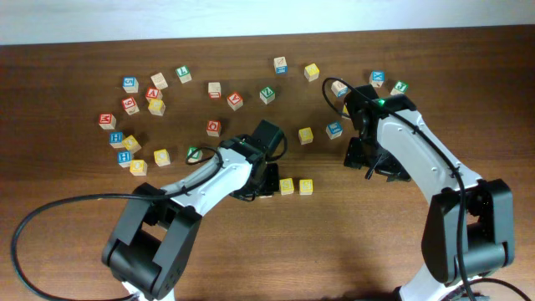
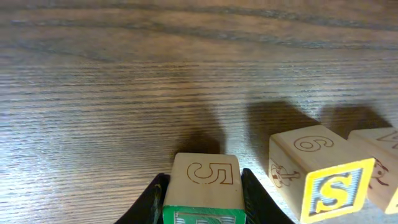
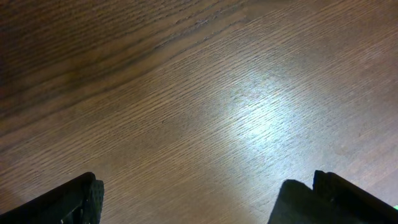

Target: Spell out RSS

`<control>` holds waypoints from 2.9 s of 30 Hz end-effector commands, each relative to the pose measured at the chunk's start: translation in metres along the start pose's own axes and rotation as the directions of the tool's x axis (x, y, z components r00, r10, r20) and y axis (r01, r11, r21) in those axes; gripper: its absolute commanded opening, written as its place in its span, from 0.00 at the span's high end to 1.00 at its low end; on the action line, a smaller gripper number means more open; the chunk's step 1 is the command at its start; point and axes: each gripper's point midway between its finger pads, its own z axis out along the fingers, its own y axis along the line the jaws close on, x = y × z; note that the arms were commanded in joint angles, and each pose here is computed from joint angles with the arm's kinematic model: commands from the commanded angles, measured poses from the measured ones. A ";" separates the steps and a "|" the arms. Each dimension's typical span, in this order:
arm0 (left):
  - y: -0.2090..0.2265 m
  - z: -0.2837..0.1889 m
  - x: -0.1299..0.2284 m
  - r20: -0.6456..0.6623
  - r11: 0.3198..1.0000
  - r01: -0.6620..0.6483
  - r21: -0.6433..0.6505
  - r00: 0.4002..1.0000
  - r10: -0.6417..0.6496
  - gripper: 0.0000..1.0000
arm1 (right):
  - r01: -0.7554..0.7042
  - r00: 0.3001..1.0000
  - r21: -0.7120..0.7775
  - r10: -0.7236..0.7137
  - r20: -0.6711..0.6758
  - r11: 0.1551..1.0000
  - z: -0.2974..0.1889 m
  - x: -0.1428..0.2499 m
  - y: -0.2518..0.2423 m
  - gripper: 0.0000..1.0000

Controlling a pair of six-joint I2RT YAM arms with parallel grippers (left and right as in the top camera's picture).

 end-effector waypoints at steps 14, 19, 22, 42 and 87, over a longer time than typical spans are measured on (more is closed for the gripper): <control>-0.008 -0.034 -0.018 0.006 0.998 -0.041 -0.046 0.999 0.042 0.53 | -0.018 1.000 0.005 0.018 0.025 1.000 -0.005 -0.003 -0.006 0.02; -0.023 -0.116 -0.057 0.081 0.999 -0.037 -0.039 0.996 0.040 0.43 | -0.018 1.000 0.005 0.018 0.025 1.000 -0.005 -0.003 -0.006 0.01; 0.020 -0.150 -0.063 0.050 0.993 0.013 -0.118 0.999 -0.007 0.44 | -0.024 0.998 0.009 0.023 0.050 1.000 -0.005 -0.008 -0.006 0.02; 0.081 -0.042 -0.011 -0.126 0.974 0.140 -0.176 0.978 -0.164 1.00 | 0.104 0.982 -0.385 -0.157 -0.110 0.917 0.017 0.038 0.067 0.96; 0.003 -0.003 0.008 -0.087 1.000 -0.013 0.028 0.996 0.015 1.00 | 0.417 0.882 -0.611 -0.463 0.093 0.673 -0.006 0.098 0.166 0.96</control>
